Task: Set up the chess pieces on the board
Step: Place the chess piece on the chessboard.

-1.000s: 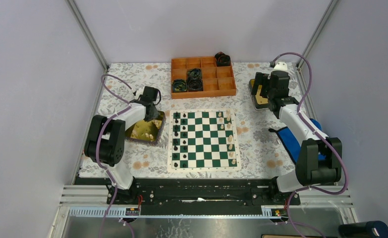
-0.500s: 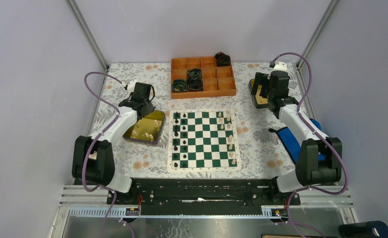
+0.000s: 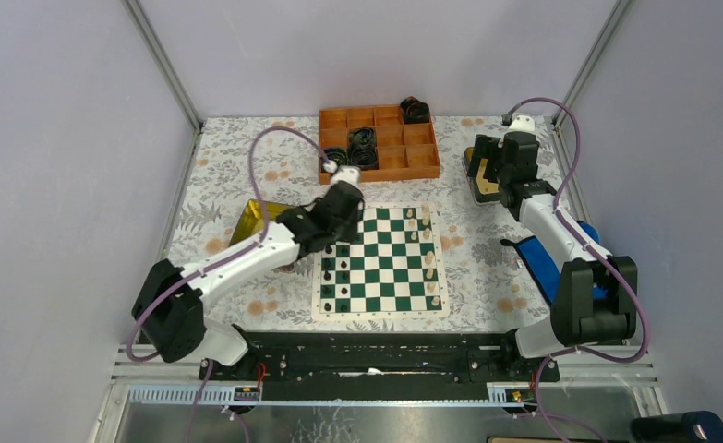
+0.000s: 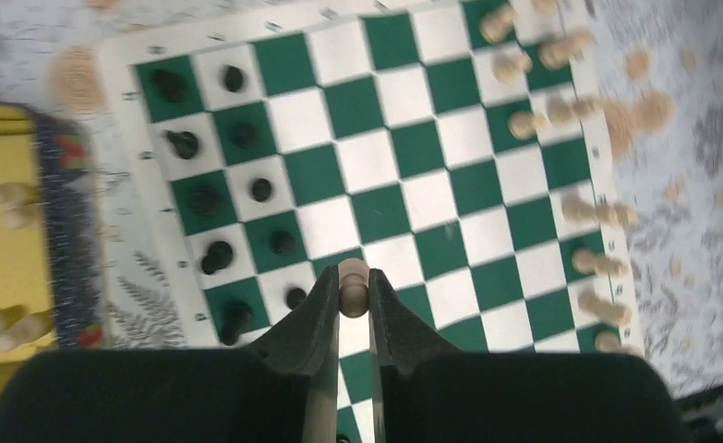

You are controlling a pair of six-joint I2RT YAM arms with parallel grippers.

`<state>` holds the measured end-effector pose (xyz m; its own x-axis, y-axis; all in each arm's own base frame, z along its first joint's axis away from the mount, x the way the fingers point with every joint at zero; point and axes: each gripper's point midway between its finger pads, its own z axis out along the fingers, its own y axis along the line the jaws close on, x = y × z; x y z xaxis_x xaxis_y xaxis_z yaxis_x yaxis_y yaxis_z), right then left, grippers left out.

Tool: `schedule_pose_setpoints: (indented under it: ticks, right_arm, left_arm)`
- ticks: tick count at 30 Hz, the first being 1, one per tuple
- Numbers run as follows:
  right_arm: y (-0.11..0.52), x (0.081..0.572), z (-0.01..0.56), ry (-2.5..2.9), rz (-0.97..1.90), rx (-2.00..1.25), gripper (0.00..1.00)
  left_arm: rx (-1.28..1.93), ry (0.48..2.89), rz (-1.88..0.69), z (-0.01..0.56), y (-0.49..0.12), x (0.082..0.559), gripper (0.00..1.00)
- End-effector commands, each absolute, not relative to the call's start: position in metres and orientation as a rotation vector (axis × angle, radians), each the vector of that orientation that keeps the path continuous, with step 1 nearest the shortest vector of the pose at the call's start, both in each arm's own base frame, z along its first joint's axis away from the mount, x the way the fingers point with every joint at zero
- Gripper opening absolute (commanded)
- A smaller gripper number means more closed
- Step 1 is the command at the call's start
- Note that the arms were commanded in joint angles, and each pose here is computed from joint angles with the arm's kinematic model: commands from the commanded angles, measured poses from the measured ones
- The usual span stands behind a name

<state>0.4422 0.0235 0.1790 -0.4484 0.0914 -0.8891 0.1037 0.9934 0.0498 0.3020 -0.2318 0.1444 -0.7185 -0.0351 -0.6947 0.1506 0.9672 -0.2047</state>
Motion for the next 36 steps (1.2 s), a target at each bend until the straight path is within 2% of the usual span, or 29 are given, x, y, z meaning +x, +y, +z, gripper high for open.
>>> schedule_pose_setpoints:
  ticks: [1,7,15,36]
  right_arm:
    - [0.027,0.443,0.214,1.953,0.002,0.148,1.00]
    - [0.022,0.439,0.214,1.953,-0.013,0.180,1.00]
    - [0.017,0.436,0.217,1.954,-0.035,0.213,1.00]
    - [0.015,0.437,0.218,1.951,-0.046,0.229,1.00]
  left_arm:
    - [0.319,2.330,-0.299,0.137,-0.272,0.287,0.00]
    - [0.532,2.298,-0.302,0.117,-0.323,0.269,0.00]
    - [0.653,2.288,-0.294,0.093,-0.365,0.277,0.00]
    - [0.692,2.295,-0.299,0.069,-0.409,0.306,0.00]
